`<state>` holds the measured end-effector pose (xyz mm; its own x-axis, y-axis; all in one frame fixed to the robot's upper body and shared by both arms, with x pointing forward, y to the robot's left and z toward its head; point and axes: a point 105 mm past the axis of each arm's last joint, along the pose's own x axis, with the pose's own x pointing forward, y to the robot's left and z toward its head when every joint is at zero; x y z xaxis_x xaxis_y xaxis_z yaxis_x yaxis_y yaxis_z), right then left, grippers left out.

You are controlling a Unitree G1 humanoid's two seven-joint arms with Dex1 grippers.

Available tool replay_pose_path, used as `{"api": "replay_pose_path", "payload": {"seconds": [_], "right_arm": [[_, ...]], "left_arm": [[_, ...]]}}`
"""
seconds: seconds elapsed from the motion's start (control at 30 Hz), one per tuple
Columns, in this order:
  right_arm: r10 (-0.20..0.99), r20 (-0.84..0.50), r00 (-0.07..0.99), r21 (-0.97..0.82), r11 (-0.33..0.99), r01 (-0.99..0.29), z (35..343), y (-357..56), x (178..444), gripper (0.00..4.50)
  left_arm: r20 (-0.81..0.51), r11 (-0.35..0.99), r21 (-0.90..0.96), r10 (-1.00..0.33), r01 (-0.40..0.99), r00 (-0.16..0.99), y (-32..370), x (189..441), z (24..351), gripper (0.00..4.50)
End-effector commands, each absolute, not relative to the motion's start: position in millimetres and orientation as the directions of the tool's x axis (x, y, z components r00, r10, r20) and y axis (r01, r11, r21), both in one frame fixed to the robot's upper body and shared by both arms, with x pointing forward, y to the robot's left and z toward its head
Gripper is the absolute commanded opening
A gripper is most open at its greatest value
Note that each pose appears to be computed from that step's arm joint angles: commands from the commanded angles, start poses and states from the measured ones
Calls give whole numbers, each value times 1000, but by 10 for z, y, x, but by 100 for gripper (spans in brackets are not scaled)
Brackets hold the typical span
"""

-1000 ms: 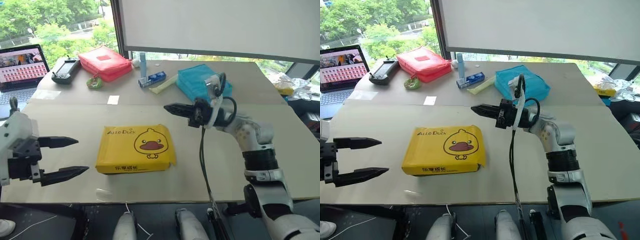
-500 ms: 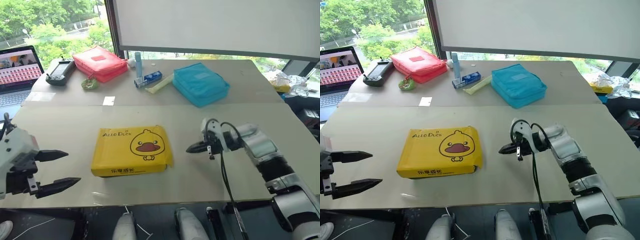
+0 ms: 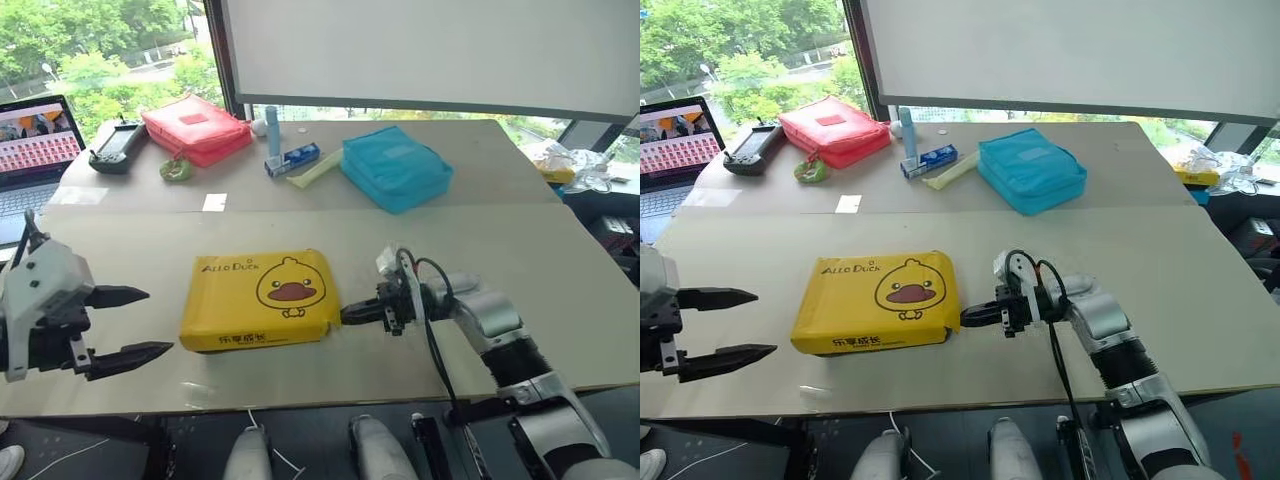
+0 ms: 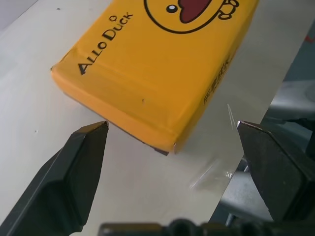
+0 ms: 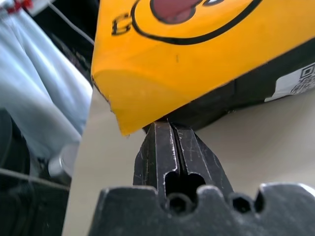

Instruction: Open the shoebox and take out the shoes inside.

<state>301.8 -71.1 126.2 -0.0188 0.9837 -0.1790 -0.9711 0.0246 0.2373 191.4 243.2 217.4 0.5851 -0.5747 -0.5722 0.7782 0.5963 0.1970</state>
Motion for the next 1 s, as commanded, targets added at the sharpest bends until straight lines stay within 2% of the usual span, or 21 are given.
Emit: {"api": "replay_pose_path", "payload": {"seconds": [0.03,0.47,0.63,0.7,0.77,0.87,0.93,1.0], "right_arm": [[996,-65,-63,255,-45,-966,1509,-657,2949,0],[987,136,-90,332,-131,-934,1832,-464,2971,0],[975,218,-35,402,-122,-907,1953,-419,3058,0],[964,258,64,538,-89,-838,1991,-407,3199,0],[962,240,126,640,-59,-766,1952,-399,3278,0],[978,131,163,715,20,-699,1789,-395,3291,0],[969,82,234,783,83,-616,1731,-410,3409,0],[966,-26,256,755,187,-629,1618,-420,3432,0]], "left_arm": [[-570,597,228,-558,769,603,2435,1897,2221,449],[-561,628,222,-543,746,625,2466,1927,2228,449],[-558,636,222,-539,739,631,2462,1904,2221,449],[-556,639,223,-537,736,635,2456,1880,2215,449],[-555,643,223,-534,733,637,2454,1856,2210,449],[-555,646,223,-532,730,640,2453,1826,2209,449],[-556,646,221,-532,730,639,2449,1814,2204,449],[-556,646,219,-533,731,637,2444,1807,2201,449]]}}
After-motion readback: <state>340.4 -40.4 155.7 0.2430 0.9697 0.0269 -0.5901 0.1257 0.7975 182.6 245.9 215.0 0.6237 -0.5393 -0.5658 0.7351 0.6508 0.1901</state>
